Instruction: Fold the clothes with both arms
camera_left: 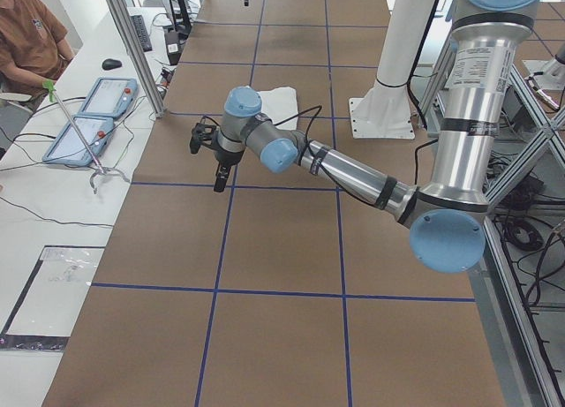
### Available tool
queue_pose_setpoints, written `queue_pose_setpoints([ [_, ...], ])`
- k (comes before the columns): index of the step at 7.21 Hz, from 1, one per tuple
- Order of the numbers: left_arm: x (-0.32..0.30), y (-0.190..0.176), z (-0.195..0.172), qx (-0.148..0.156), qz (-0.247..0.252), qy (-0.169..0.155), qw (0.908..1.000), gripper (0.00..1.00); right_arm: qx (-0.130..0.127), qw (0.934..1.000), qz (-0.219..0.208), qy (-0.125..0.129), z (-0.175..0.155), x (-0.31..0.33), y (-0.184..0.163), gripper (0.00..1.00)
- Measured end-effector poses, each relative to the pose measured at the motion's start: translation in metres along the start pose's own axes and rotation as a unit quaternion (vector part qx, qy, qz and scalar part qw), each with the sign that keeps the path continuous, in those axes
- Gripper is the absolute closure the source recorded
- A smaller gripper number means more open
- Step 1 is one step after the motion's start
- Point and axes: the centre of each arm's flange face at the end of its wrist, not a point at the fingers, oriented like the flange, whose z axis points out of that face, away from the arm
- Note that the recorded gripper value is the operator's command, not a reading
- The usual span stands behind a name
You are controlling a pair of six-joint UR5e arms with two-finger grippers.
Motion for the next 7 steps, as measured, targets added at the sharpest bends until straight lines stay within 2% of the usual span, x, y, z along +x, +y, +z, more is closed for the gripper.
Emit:
queue_pose_setpoints([
  [2, -0.081, 0.024, -0.011, -0.016, 0.085, -0.038, 0.9955, 0.0, -0.005, 0.9998, -0.022, 0.0, -0.002, 0.082, 0.042, 0.0],
  [3, -0.12, 0.038, -0.008, -0.031, 0.112, -0.049, 0.9921, 0.0, -0.001, 0.9996, -0.028, -0.001, -0.007, 0.103, 0.058, 0.0],
  [5, -0.162, 0.049, -0.003, -0.035, 0.117, -0.046, 0.9915, 0.0, 0.001, 0.9996, -0.03, 0.002, -0.008, 0.118, 0.082, 0.0],
  [7, -0.189, 0.063, 0.007, -0.027, 0.112, -0.046, 0.9922, 0.0, -0.013, 0.9998, -0.017, 0.0, 0.005, 0.13, 0.108, 0.0],
])
